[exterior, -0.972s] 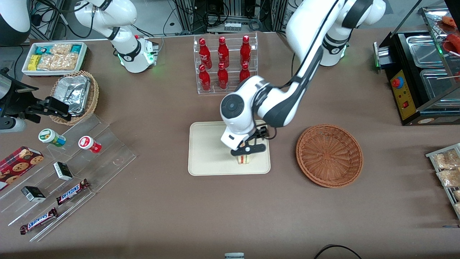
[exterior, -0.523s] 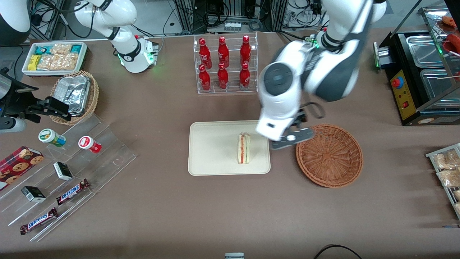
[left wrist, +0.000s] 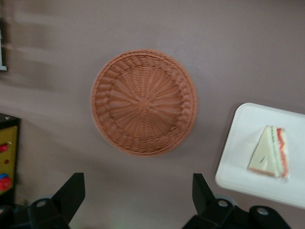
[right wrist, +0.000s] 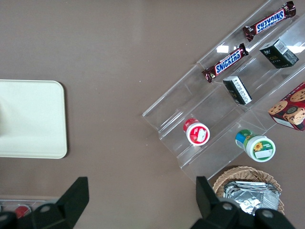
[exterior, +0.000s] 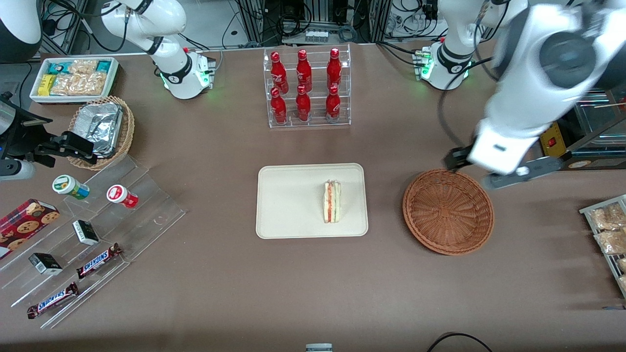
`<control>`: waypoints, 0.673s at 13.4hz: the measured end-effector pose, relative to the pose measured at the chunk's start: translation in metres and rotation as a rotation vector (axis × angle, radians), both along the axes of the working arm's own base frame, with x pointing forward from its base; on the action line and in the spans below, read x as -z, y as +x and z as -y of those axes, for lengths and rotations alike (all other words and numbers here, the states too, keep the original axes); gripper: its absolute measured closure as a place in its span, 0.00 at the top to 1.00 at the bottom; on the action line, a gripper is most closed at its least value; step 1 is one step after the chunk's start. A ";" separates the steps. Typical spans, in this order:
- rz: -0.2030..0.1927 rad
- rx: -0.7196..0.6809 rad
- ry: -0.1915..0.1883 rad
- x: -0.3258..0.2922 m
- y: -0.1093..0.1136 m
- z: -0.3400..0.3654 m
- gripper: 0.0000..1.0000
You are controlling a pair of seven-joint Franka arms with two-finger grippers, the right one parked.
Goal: Place sandwich from basket to tray
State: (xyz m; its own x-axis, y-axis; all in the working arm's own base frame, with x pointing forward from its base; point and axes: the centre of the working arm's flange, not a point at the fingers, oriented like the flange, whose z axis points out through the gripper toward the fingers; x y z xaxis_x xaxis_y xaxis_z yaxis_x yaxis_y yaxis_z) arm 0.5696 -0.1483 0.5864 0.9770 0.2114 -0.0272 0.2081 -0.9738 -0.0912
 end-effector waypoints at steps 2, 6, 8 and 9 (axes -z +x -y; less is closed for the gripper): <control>-0.006 0.038 -0.034 -0.012 -0.011 -0.050 1.00; -0.036 0.085 -0.049 -0.008 -0.040 -0.101 1.00; -0.039 0.127 -0.052 -0.001 -0.045 -0.100 1.00; -0.033 0.152 -0.054 0.003 -0.048 -0.101 1.00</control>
State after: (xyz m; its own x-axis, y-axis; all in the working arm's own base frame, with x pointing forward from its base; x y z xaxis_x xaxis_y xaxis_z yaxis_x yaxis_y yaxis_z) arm 0.5213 -0.0472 0.5834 0.9960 0.0586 -0.0673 0.0559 -0.9976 -0.0418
